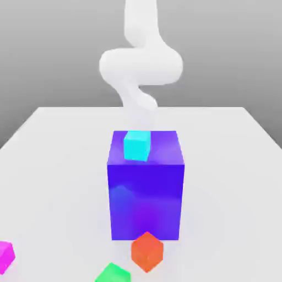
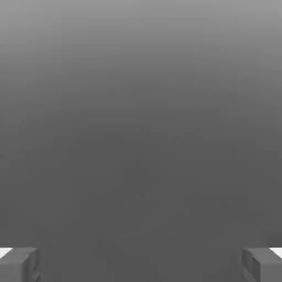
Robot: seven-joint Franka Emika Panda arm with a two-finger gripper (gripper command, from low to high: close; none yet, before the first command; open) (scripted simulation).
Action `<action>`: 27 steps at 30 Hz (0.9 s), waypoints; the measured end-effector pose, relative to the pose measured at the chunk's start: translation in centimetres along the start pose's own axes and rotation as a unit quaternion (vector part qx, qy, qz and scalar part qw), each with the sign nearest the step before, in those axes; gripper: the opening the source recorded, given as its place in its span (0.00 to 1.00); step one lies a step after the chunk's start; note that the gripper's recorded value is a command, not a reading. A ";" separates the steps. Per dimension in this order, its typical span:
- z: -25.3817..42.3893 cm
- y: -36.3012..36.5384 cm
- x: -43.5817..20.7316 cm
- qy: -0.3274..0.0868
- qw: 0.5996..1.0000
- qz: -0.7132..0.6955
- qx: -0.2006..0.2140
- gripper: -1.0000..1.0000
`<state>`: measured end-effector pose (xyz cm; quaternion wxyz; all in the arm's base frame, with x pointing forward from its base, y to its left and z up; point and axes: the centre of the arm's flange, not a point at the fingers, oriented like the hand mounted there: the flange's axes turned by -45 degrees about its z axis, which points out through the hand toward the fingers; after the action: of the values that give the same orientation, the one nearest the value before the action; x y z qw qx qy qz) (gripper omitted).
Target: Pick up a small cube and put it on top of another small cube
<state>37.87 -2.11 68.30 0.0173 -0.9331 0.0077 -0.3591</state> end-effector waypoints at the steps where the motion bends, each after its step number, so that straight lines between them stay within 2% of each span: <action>1: 1.8 1.0 0.1 -0.014 1.000 0.003 0.005 0.50; 7: 12.0 6.5 -0.6 -0.087 0.996 0.024 0.024 0.50; 14: 22.9 13.1 -4.5 -0.164 0.985 0.050 0.028 0.50; 27: 37.2 25.7 -18.8 -0.296 0.951 0.087 -0.016 0.50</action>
<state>48.79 -26.31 27.13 0.0346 -0.9934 0.0892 -0.0638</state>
